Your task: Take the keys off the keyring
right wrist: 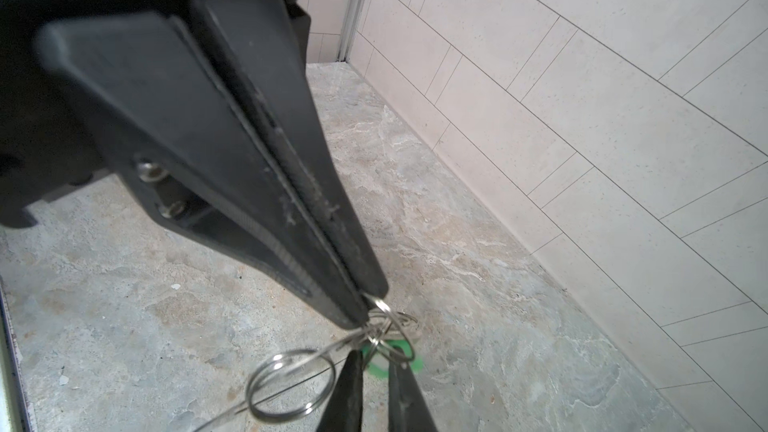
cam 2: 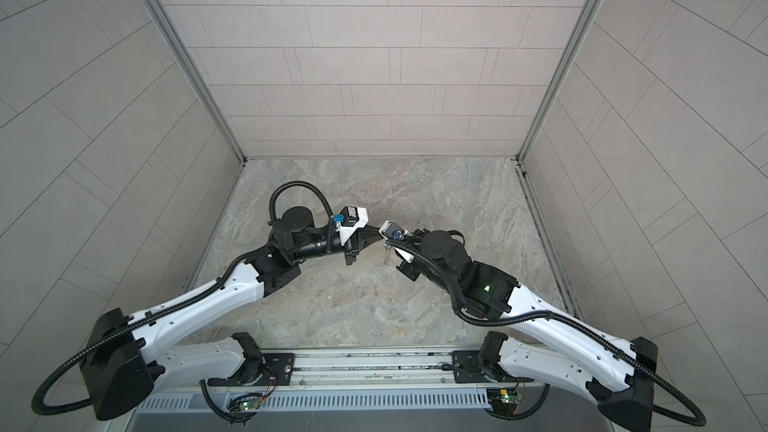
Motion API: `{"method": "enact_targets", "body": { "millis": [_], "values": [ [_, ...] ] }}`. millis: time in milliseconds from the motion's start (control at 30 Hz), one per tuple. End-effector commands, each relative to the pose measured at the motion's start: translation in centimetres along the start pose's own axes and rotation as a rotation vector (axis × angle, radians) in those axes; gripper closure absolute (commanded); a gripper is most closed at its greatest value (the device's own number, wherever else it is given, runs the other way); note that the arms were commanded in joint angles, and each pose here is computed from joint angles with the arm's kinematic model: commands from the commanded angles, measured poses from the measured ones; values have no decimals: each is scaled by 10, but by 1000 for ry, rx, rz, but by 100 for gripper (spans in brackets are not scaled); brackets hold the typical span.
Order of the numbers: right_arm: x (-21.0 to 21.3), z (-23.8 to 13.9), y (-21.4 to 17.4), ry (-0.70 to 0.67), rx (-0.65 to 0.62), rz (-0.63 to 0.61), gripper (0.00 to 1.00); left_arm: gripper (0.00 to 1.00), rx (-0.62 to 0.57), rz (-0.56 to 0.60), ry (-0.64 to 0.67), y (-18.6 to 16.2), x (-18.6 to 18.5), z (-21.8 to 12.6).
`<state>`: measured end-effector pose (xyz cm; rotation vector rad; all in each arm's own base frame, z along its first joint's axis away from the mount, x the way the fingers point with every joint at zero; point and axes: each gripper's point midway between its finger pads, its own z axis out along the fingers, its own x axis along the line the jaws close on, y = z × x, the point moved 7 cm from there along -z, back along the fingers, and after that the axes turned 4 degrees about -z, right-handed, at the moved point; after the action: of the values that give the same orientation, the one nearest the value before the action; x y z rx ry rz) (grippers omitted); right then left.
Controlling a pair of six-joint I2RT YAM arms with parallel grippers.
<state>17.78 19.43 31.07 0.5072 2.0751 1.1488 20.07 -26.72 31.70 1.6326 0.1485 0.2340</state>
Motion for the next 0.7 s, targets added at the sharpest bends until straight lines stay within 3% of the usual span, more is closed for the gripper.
{"method": "enact_targets", "body": {
  "millis": [0,433,667],
  "values": [
    [-5,-4,7,-31,-18,40,86,100,-61,30,9,16,3,-1],
    [-3,-7,10,-12,-65,57,81,100,-50,23,14,12,4,0],
    [-2,-2,7,-8,-42,56,90,100,-51,22,17,13,3,-1]
  ]
}}
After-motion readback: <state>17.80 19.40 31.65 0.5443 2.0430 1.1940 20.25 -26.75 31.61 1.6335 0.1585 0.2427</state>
